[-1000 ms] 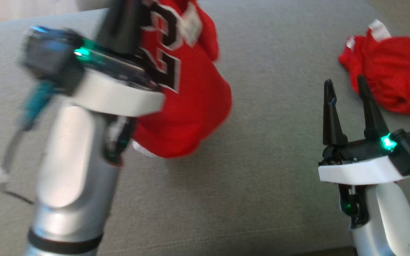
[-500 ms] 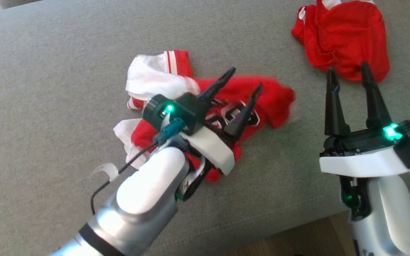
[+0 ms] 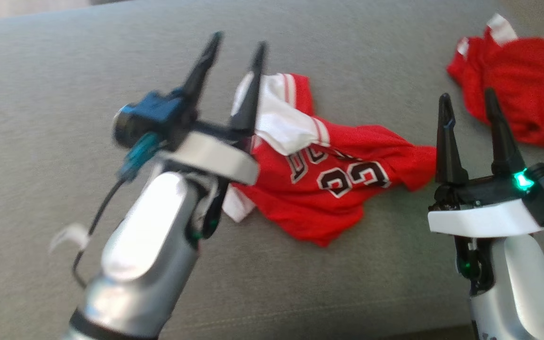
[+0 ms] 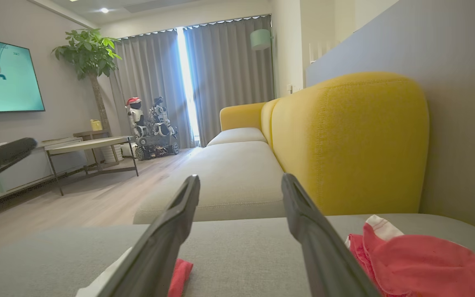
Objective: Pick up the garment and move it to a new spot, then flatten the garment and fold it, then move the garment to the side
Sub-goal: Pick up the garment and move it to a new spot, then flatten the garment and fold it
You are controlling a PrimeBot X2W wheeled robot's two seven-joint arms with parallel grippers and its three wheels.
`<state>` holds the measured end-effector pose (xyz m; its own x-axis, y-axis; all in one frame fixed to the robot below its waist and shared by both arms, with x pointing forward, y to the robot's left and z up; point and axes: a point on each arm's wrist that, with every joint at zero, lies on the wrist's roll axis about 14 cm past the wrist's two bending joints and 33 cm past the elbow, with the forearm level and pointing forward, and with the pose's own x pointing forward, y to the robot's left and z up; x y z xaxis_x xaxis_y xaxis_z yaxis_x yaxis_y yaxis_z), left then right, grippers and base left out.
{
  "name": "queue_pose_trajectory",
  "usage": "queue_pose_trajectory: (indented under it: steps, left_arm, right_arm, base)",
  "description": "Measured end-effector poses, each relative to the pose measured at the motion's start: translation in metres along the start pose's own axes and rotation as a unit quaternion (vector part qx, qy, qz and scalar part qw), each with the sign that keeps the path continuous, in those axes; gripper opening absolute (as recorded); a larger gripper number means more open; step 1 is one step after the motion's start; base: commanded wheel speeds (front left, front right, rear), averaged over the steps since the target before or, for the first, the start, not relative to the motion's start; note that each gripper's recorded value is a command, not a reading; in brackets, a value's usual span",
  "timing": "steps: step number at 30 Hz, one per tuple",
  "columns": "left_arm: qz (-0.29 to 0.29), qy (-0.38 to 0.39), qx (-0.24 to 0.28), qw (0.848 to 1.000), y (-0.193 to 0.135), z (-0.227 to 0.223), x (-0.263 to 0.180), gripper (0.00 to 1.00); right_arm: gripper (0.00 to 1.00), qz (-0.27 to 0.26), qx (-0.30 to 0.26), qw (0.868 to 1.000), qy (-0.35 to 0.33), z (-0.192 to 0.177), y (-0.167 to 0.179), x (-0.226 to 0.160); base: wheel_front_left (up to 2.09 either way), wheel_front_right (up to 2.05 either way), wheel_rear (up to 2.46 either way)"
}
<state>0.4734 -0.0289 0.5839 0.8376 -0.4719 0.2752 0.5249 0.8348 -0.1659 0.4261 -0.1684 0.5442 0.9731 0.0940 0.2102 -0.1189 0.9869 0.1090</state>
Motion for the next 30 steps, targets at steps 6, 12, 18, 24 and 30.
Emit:
queue_pose_trajectory:
  steps: [6,12,18,24,30]
  left_arm:
    - [0.100,-0.018,0.019,0.995,0.055,0.023,-0.052,1.00]
    - [0.201,-0.013,0.023,0.979,0.094,0.029,-0.131,1.00]
    - [0.235,-0.013,0.028,0.971,0.100,0.035,-0.170,1.00]
    - [0.237,-0.020,0.022,0.971,0.084,0.040,-0.184,1.00]
    - [0.230,-0.011,0.017,0.973,0.073,0.033,-0.184,1.00]
  right_arm:
    - [1.00,0.041,0.003,0.999,-0.001,0.001,0.030,0.001]
    - [1.00,0.078,0.007,0.997,-0.004,0.005,0.058,-0.003]
    - [1.00,0.099,0.006,0.995,-0.005,0.007,0.073,-0.007]
    - [1.00,0.105,0.003,0.994,0.005,0.003,0.078,-0.016]
    - [1.00,0.104,0.003,0.995,0.008,0.002,0.077,-0.017]
  base:
    - [0.00,0.00,0.00]
    - [0.00,0.00,0.00]
    - [0.00,0.00,0.00]
    - [0.00,0.00,0.00]
    - [0.00,0.00,0.00]
